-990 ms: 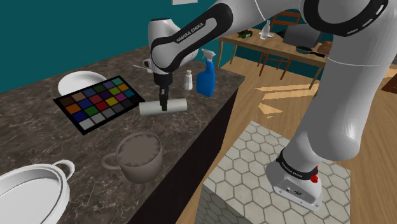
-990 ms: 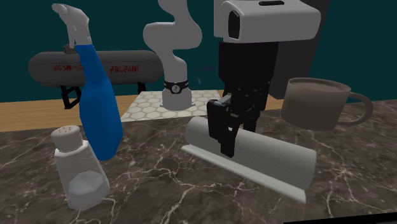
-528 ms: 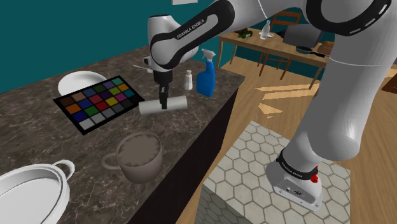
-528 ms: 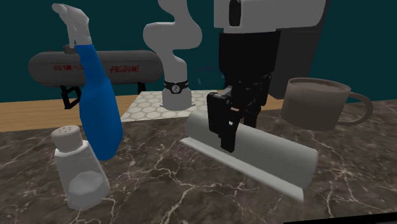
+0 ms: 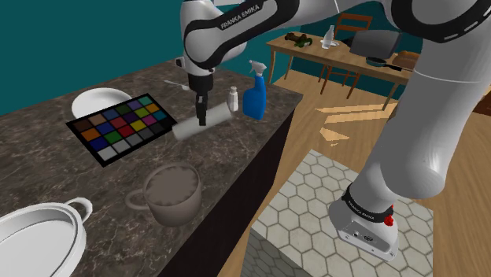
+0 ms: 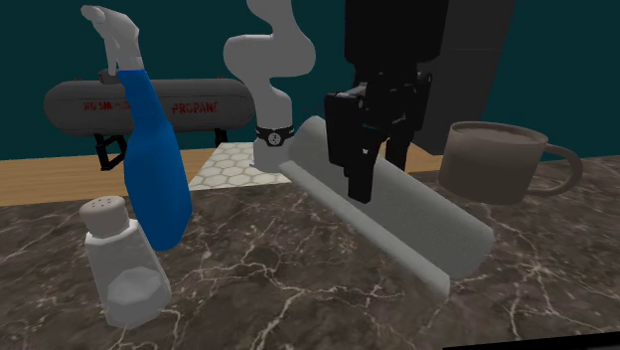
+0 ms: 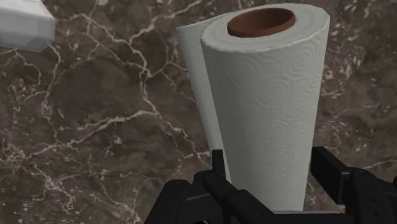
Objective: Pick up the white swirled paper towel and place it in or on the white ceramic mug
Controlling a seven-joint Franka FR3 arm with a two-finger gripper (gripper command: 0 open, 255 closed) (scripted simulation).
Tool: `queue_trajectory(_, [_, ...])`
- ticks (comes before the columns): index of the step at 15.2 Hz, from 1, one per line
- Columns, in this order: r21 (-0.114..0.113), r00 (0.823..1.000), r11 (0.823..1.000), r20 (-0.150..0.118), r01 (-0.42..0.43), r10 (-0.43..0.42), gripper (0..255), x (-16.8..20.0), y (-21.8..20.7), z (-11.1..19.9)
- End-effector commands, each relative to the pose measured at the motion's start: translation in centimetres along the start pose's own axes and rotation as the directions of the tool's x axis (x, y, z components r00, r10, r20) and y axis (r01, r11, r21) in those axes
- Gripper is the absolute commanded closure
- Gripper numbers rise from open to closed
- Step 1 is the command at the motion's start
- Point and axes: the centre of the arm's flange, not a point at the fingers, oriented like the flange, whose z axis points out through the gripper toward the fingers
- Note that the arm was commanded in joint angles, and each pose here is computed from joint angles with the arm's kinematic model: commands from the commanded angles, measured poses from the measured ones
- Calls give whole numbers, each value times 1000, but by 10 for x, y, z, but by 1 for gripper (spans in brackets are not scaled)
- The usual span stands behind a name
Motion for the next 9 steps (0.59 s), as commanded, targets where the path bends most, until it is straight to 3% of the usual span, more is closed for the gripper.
queue_trajectory(1, [0, 1000, 1000, 0, 0, 0, 255, 0, -1, -11])
queue_trajectory(9, [0, 1000, 1000, 0, 0, 0, 255, 0, -4, -53])
